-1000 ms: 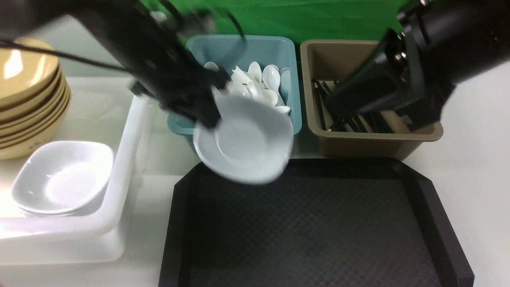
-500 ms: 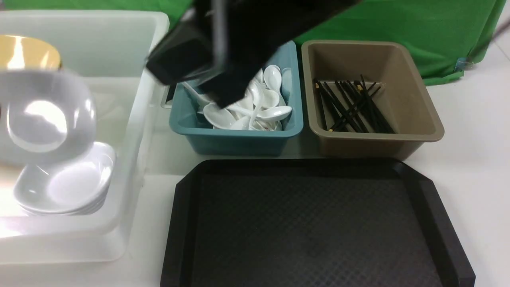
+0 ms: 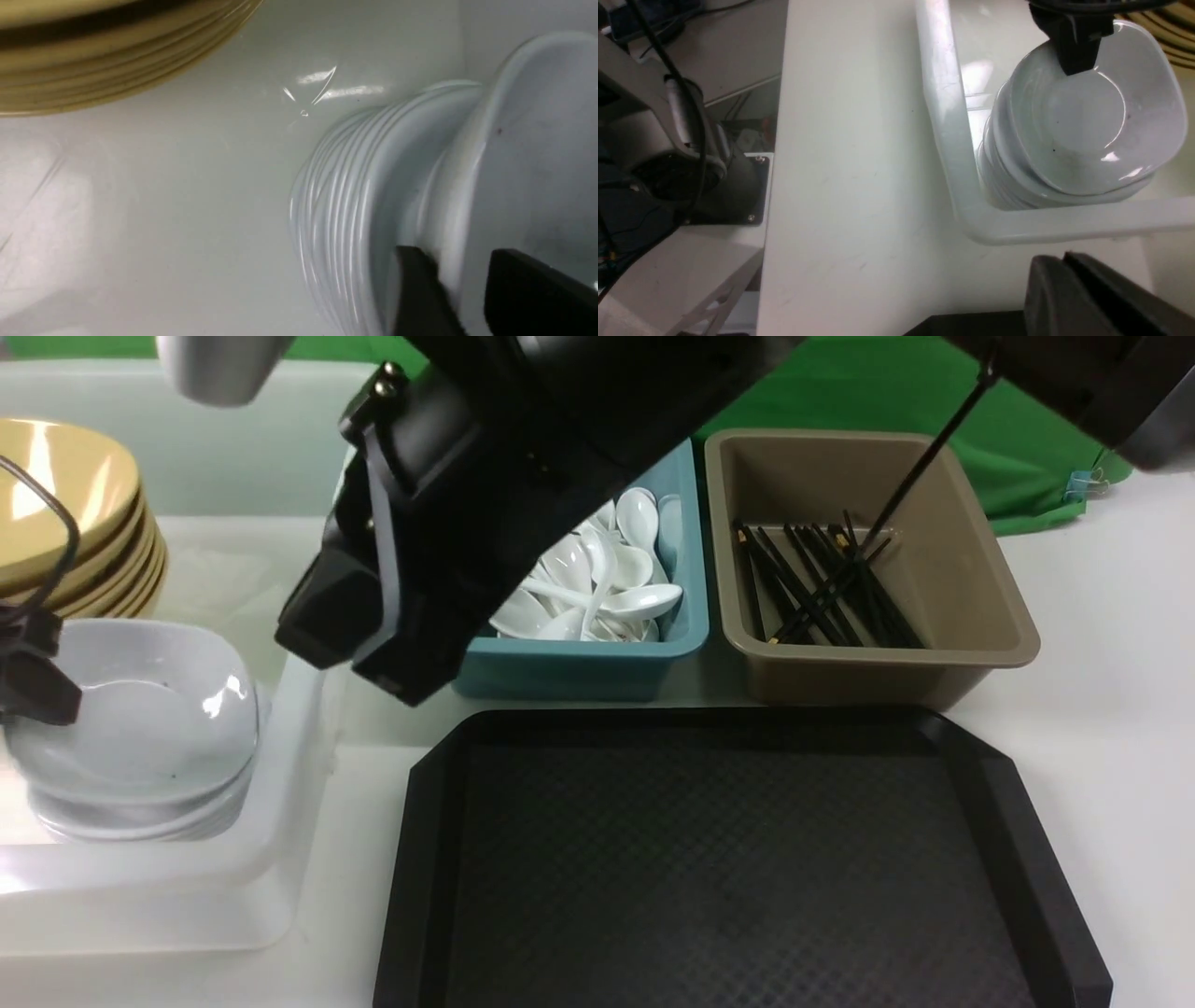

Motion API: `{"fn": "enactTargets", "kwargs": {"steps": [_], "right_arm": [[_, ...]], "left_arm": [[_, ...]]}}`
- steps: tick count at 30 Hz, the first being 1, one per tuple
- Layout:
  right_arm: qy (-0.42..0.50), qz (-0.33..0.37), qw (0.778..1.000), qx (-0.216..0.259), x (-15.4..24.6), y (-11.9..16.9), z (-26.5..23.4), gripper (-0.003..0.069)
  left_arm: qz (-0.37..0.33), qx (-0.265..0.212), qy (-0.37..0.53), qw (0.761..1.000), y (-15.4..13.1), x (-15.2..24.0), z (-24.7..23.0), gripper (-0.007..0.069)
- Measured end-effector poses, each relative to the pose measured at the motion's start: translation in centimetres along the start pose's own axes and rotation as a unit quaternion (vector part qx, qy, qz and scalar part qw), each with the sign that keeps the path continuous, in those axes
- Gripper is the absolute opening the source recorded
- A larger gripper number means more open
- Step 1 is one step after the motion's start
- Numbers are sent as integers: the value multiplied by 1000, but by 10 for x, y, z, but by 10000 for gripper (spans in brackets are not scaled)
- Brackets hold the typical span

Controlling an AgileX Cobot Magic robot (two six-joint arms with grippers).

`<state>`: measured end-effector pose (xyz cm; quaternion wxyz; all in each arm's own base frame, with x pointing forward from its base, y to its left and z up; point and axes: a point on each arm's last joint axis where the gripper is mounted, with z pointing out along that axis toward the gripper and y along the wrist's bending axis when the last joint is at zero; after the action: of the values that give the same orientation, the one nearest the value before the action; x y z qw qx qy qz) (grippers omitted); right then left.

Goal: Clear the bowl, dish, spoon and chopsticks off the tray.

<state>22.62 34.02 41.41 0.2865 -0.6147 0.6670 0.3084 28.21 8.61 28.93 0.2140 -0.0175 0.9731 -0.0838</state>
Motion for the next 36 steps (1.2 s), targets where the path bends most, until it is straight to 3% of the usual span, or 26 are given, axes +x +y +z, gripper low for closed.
{"fn": "enactTargets", "kwargs": {"steps": [2, 3, 4, 8, 11, 12, 16, 18, 19, 21, 22, 25, 29, 31, 35, 36], "right_arm": [[14, -3, 1000, 2, 1, 1, -3, 10], [15, -3, 1000, 3, 1, 0, -3, 10], [19, 0, 1000, 15, 0, 0, -7, 10], [23, 6, 999, 49, -3, -2, -17, 10], [24, 12, 995, 92, -5, -2, -37, 10], [27, 25, 991, 129, -4, -4, -51, 10], [27, 77, 958, 274, 6, -10, -112, 10], [15, 104, 936, 337, 18, 1, -155, 8], [11, 110, 930, 350, 21, 3, -164, 7], [-7, 145, 898, 416, 45, 24, -208, 1], [-19, 145, 891, 429, 52, 34, -223, 1], [-86, 159, 845, 504, 87, 67, -261, 0], [-181, 148, 817, 527, 134, 109, -277, 0], [-282, 101, 801, 519, 184, 145, -271, 0], [-341, 39, 788, 512, 221, 164, -254, 0], [-366, 5, 782, 505, 247, 173, -238, 0]], "left_arm": [[-17, -29, 2, 999, 2, -4, -13, 388], [-19, -34, 2, 999, 2, -5, -16, 396], [-17, -46, -3, 999, 0, -9, -33, 457], [-6, -56, -34, 998, -12, -12, -71, 491], [19, -54, -77, 995, -33, -10, -101, 452], [36, -49, -89, 994, -46, -6, -111, 408], [128, -10, -127, 984, -99, 11, -137, 155], [199, 31, -163, 966, -135, 32, -160, 33], [200, 31, -166, 965, -135, 33, -162, 33], [259, 80, -208, 940, -160, 64, -190, 0], [273, 96, -219, 932, -165, 74, -199, -5], [276, 132, -261, 916, -165, 113, -220, -10], [239, 149, -309, 908, -153, 146, -215, -10], [193, 142, -367, 899, -136, 175, -193, -10], [150, 143, -407, 890, -123, 198, -161, -10], [131, 150, -429, 881, -116, 210, -136, -10]]}}
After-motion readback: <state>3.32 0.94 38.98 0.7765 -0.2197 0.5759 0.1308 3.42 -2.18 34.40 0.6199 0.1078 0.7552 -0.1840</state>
